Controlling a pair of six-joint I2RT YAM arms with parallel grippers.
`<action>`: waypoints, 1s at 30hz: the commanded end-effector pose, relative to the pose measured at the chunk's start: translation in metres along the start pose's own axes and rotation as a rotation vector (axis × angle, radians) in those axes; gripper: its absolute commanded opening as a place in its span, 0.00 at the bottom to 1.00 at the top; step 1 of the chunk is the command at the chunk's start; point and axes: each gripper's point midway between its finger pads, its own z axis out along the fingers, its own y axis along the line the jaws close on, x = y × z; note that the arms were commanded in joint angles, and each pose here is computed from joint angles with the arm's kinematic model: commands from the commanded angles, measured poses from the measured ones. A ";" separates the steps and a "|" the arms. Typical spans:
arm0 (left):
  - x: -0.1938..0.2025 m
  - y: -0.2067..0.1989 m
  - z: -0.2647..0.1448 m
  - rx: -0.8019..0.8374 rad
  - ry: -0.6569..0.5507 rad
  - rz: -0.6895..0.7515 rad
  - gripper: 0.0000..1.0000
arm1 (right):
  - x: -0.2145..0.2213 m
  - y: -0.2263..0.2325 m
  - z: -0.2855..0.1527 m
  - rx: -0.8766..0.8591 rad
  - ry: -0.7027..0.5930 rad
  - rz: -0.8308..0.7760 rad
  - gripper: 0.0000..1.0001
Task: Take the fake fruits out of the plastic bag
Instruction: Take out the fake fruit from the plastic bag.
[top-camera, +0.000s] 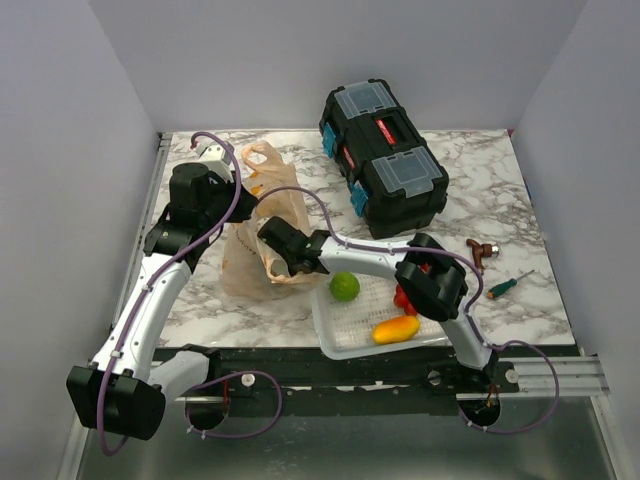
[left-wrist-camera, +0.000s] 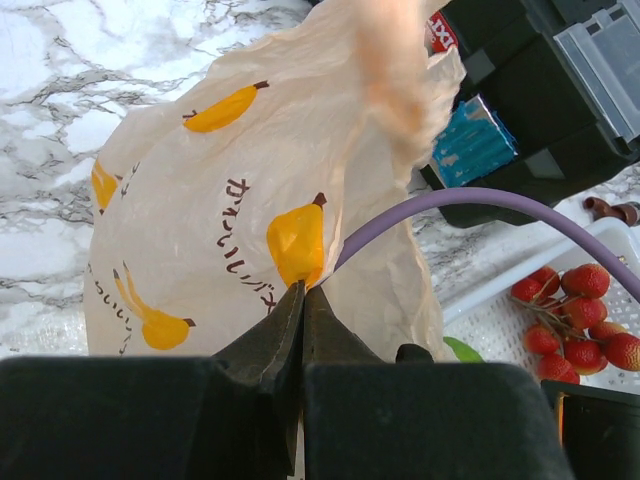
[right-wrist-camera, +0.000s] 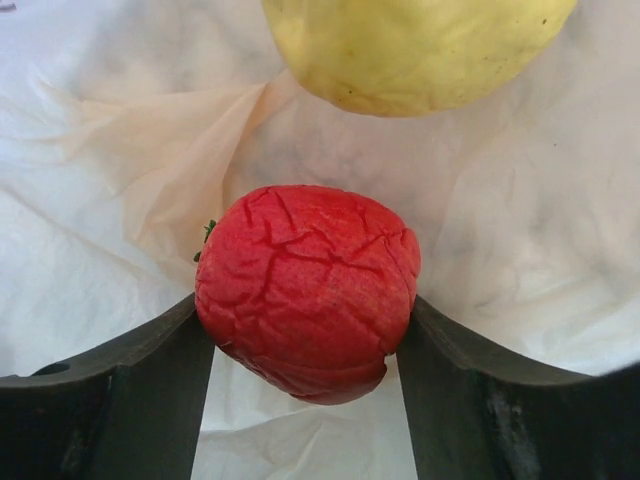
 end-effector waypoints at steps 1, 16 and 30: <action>-0.012 -0.005 -0.004 0.015 -0.032 0.007 0.00 | -0.027 -0.002 -0.008 0.044 -0.083 0.011 0.60; -0.013 -0.006 -0.007 0.015 -0.042 0.010 0.00 | -0.107 -0.021 -0.092 0.170 -0.461 0.147 0.29; -0.016 -0.005 -0.010 0.008 -0.054 0.014 0.00 | -0.151 -0.027 -0.156 0.130 -0.659 0.254 0.22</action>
